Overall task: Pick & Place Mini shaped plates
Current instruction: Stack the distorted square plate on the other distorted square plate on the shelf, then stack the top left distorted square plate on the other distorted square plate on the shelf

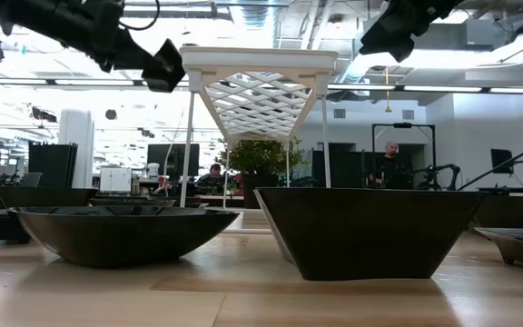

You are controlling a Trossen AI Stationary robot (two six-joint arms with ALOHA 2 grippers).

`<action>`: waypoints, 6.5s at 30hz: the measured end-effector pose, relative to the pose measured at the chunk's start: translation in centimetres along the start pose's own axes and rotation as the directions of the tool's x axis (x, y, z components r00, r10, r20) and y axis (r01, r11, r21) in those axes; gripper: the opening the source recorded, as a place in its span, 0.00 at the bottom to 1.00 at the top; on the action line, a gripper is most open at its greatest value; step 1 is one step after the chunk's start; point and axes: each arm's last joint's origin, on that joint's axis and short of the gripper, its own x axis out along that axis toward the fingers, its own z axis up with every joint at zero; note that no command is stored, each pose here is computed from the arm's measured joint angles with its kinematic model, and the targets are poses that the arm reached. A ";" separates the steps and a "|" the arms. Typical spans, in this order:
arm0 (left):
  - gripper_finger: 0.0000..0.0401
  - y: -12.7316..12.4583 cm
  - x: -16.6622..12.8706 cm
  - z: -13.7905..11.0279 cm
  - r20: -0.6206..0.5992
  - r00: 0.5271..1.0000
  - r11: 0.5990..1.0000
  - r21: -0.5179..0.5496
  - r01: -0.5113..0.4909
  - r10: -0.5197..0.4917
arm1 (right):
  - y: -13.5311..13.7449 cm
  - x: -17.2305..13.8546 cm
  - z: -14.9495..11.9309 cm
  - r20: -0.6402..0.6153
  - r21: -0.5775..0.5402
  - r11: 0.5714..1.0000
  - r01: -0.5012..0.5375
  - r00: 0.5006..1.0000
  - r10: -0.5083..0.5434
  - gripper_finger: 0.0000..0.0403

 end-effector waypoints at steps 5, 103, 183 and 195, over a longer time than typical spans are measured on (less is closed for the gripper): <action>0.02 0.2 0.7 2.8 0.025 1.000 1.000 -0.019 -0.004 0.004 | 0.0 0.0 0.0 0.001 0.001 1.000 0.001 1.000 -0.001 0.31; 0.28 -6.1 15.6 7.6 -0.406 0.914 0.971 0.215 0.101 -0.005 | -0.1 0.0 0.0 -0.001 0.019 0.999 0.028 1.000 -0.028 0.30; 0.28 -6.8 -0.1 -8.1 -0.834 0.494 0.843 -0.434 -0.317 -0.244 | 0.1 0.1 -0.6 -0.064 0.066 0.998 0.021 0.998 -0.016 0.30; 0.28 -6.8 -0.1 -9.9 -0.838 0.489 0.854 -0.423 -0.303 -0.242 | 0.1 0.1 -0.6 -0.063 0.066 0.998 0.020 0.998 -0.016 0.30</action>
